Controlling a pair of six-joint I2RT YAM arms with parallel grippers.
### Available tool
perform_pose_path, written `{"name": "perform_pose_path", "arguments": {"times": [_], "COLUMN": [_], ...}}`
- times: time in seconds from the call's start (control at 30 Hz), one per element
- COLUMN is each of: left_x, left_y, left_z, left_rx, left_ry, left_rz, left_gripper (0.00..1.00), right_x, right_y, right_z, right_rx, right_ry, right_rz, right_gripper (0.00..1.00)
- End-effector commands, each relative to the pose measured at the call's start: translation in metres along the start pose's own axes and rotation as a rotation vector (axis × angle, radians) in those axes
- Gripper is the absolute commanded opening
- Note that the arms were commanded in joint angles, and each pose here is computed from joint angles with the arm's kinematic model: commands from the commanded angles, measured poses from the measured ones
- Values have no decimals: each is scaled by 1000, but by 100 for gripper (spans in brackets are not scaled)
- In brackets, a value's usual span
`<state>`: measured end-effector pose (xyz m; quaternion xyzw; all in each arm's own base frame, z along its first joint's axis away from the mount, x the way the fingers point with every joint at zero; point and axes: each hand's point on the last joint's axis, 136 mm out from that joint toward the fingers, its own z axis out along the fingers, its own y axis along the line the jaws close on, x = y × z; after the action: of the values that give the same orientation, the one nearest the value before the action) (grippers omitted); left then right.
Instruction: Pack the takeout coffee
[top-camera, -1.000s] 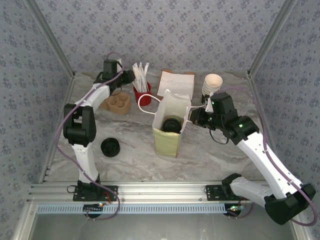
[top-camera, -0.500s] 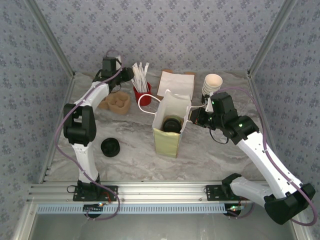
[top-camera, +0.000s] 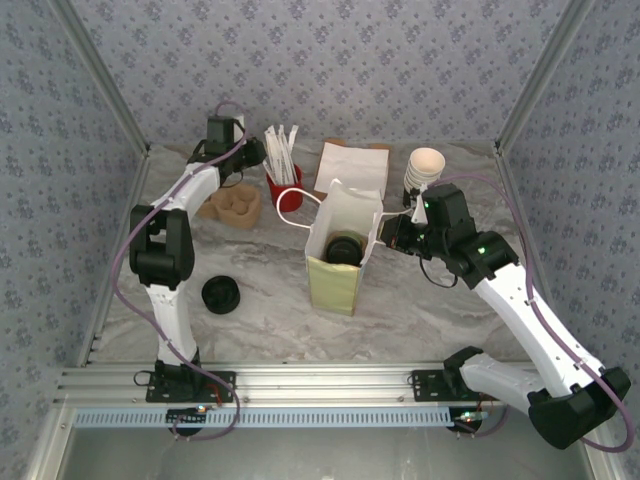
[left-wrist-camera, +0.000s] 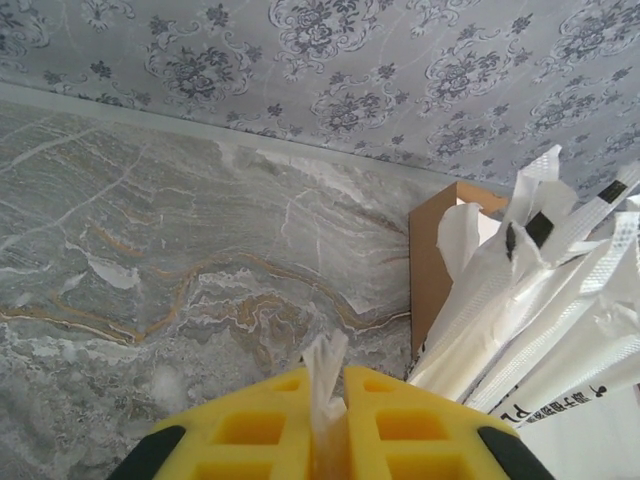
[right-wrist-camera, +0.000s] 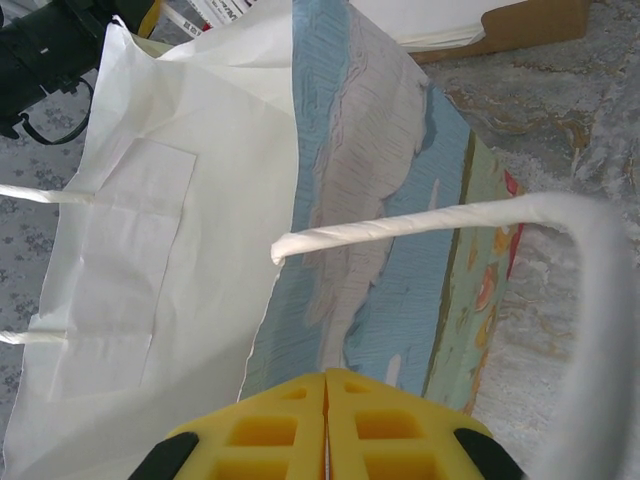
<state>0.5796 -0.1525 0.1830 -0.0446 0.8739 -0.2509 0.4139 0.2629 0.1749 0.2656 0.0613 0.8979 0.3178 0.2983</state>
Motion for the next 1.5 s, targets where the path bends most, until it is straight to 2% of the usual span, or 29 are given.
{"name": "perform_pose_path", "arguments": {"times": [0.0,0.17,0.67,0.9,1.23,1.33,1.47], "left_x": [-27,-40,-65,-69,-59,-56,-48], "left_y": [-17,-33,-85,-119,-163,-169,-180], "left_z": [-33,-67,-204,-286,-389,-409,-426], "left_rx": [22,9,-34,-20,56,79,121], "left_ry": [-71,-121,-249,-332,-436,-458,-452], "left_rz": [43,93,219,289,365,370,385], "left_gripper": [11,10,10,10,11,11,11], "right_x": [-2,-3,-6,-8,-1,-2,3], "right_y": [0,2,8,14,35,44,56], "right_z": [1,-1,0,7,27,32,37], "right_rx": [-8,-11,-15,-27,-94,-131,-166], "right_ry": [-2,-5,-7,6,77,78,93], "right_rz": [-16,-9,-17,-30,-50,-56,-70], "right_gripper": [12,26,44,44,23,17,16]}}
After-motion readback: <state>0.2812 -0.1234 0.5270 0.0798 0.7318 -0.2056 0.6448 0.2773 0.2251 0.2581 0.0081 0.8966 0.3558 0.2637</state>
